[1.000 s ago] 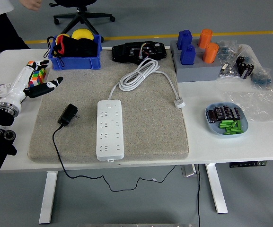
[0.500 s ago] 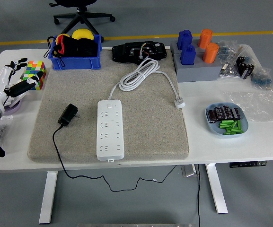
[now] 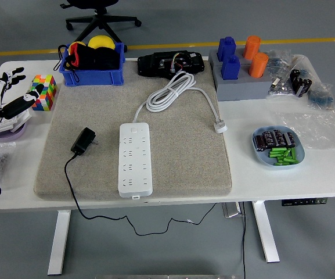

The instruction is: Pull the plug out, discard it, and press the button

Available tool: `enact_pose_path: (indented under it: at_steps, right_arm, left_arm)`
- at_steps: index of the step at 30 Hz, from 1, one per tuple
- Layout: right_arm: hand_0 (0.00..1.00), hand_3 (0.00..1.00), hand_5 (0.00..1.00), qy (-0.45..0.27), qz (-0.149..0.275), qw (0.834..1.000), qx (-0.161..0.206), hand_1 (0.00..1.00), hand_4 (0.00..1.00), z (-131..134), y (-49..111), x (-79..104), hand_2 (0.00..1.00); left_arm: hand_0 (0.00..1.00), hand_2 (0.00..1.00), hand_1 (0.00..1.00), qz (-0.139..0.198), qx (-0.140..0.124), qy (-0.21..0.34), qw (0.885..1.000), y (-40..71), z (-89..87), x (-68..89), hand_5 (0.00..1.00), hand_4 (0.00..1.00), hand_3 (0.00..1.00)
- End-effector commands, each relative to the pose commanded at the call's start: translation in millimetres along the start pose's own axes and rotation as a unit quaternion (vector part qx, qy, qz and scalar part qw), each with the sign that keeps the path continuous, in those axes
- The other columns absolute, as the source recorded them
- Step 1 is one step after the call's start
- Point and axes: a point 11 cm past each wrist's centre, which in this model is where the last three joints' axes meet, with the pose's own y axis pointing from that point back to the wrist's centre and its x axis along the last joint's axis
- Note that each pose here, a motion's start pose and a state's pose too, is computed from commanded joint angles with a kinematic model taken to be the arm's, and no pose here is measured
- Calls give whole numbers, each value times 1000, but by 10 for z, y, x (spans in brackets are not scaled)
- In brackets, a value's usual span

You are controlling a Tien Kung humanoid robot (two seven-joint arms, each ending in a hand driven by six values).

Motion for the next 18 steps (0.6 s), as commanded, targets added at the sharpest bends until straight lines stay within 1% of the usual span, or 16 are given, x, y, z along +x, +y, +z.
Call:
enact_pose_path:
  at_steps: [1,7,18]
  right_arm:
    - [728,643,584,1,0,1000,0,678,743,-4,0,0,659]
    - [728,643,586,3,1,1000,0,679,742,-10,1,14,660]
    - [728,644,586,3,1,1000,-3,679,743,12,2,28,660]
  left_arm:
    - [878,784,832,1,0,0,1000,-1,3,6,514,785,854]
    - [879,787,835,6,4,-2,1000,-18,-5,44,507,785,854]
    - [878,784,834,0,5,-3,1000,-9,-12,26,503,787,846]
